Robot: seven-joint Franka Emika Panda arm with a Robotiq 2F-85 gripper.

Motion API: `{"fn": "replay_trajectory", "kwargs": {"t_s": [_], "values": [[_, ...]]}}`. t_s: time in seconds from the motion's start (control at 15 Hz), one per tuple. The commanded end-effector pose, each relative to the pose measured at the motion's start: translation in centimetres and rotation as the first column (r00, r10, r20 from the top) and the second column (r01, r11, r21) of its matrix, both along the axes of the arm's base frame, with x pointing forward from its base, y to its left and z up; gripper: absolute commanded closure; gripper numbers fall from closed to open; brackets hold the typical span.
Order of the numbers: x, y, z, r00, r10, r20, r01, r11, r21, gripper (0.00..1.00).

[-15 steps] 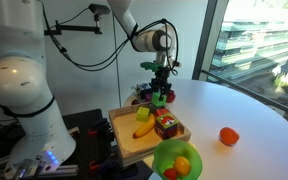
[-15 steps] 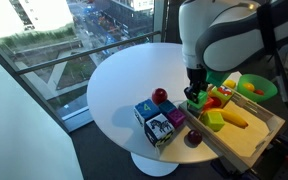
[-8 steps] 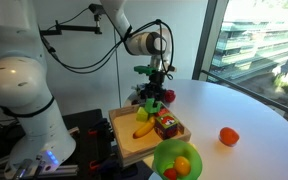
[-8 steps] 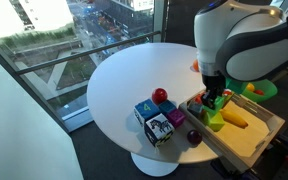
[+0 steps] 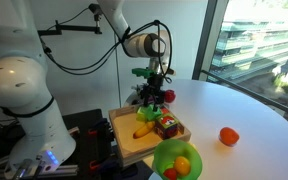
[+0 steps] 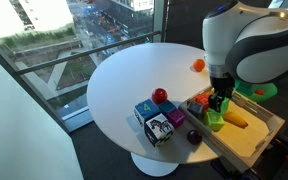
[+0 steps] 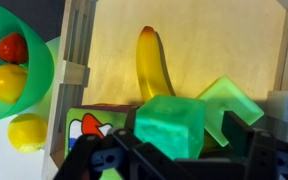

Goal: Place the green block on the tray then take the orange and green cube and put it on the table

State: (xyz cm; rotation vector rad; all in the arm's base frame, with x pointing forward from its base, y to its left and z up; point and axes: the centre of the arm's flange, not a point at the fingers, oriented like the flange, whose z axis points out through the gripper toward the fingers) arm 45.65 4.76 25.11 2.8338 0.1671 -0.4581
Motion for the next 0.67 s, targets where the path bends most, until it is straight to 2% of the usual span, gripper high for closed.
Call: {"fn": "replay_trajectory", "kwargs": {"t_s": [0.0,0.6], "values": [[-0.1,-1.3,1.6,1.000,-0.006,0.019,0.006,1.000,0.002,0.00],[0.9,-5.9,3.3,0.990,-0.126,0.069,0.126,0.992,0.003,0.00]]}}
